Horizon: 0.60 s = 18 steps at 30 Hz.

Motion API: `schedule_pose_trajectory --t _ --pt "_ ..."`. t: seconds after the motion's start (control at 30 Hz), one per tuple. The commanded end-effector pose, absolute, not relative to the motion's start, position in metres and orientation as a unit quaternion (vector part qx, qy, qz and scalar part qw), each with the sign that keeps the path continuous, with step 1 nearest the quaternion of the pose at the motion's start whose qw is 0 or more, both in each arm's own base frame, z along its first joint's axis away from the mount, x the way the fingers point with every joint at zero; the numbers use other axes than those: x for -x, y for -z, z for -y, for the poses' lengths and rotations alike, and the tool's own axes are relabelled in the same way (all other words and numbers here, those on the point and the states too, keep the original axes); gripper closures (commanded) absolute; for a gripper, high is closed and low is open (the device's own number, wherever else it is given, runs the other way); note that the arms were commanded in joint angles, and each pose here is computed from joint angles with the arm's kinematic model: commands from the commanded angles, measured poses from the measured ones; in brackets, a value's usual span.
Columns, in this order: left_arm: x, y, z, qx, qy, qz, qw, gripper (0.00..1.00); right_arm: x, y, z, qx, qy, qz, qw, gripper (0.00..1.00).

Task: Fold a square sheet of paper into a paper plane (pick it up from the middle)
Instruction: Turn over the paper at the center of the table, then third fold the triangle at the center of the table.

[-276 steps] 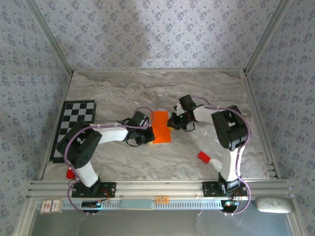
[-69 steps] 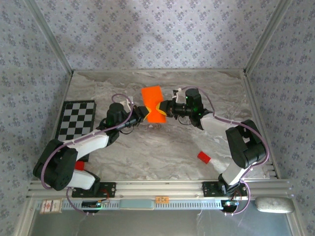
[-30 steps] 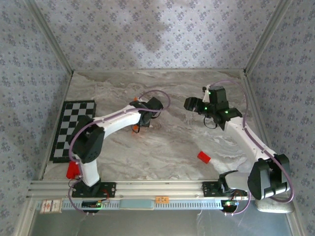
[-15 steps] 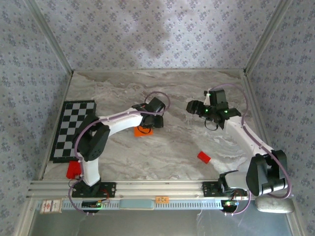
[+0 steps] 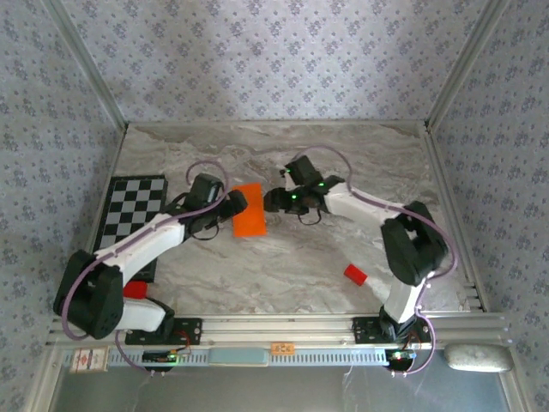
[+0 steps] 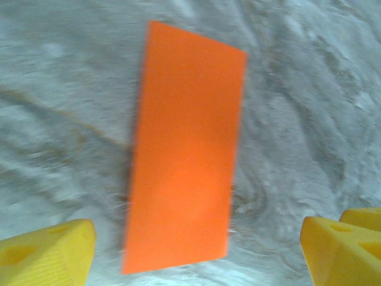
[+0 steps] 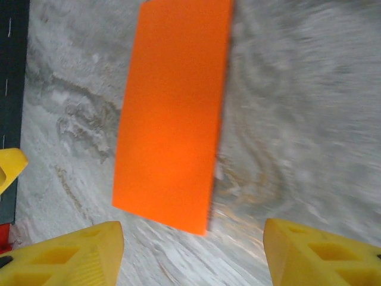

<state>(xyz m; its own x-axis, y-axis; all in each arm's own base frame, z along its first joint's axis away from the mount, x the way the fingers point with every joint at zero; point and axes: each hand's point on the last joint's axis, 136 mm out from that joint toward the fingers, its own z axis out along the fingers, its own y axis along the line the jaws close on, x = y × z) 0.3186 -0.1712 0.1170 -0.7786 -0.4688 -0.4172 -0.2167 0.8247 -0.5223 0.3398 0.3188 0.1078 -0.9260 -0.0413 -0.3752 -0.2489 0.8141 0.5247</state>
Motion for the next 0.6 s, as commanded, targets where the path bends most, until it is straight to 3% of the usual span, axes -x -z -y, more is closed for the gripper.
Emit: schedule_pose_trajectory --t 0.0,0.33,0.57 --pt "-0.310 -0.113 0.144 0.230 0.225 -0.905 0.279 0.10 -0.346 -0.109 -0.351 0.083 -0.322 -0.929 0.161 0.36" --pt "-0.298 -0.103 0.111 0.269 0.218 -0.895 0.281 0.02 -0.364 -0.057 -0.387 0.088 -0.304 -0.943 0.105 0.38" --pt "-0.300 -0.097 0.115 0.266 0.225 -0.898 0.270 0.00 -0.353 -0.029 -0.374 0.088 -0.264 -0.958 0.069 0.39"
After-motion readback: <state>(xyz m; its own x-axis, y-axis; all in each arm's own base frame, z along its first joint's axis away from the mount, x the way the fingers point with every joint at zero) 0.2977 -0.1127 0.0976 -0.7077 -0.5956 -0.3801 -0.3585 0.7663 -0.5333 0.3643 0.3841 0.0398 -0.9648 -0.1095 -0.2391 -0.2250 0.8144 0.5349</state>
